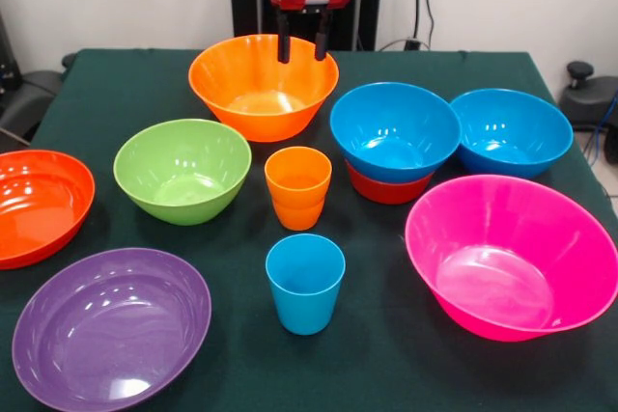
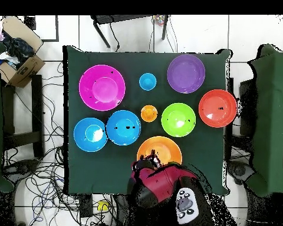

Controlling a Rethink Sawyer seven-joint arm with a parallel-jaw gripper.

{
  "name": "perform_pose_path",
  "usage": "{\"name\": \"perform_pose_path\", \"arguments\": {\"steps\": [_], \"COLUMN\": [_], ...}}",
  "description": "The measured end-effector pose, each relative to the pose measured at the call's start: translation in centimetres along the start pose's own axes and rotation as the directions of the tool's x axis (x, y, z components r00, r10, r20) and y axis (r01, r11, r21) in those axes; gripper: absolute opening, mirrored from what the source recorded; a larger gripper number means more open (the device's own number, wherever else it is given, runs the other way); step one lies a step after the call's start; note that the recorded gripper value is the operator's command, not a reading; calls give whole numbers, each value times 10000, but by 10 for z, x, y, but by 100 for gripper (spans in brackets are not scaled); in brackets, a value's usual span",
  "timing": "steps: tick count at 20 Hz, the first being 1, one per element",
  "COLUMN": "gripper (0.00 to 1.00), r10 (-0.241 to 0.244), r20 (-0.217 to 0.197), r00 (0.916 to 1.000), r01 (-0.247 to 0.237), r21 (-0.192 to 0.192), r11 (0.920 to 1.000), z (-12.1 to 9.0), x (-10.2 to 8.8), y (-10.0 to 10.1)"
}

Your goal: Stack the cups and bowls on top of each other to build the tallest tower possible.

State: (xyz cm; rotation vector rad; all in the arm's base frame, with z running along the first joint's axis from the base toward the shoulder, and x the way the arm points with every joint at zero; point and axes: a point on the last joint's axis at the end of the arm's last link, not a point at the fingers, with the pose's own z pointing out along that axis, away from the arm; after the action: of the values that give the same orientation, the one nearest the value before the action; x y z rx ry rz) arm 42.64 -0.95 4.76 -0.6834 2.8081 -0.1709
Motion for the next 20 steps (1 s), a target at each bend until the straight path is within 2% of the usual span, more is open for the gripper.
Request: {"name": "perform_pose_path", "arguments": {"steps": [2,9,16,20], "gripper": [100,100,100,100], "r10": [-28,35,274,499], "r20": [121,140,495,884], "r00": [9999,9999,9984,9948], "r01": [29,-33,-280,-527], "r21": [-83,-100,106,299], "r11": [10000,9999,9996,9982], "z": [4,5,-4,-14], "x": [0,1,-8,-17], "y": [3,2,-15,-32]}}
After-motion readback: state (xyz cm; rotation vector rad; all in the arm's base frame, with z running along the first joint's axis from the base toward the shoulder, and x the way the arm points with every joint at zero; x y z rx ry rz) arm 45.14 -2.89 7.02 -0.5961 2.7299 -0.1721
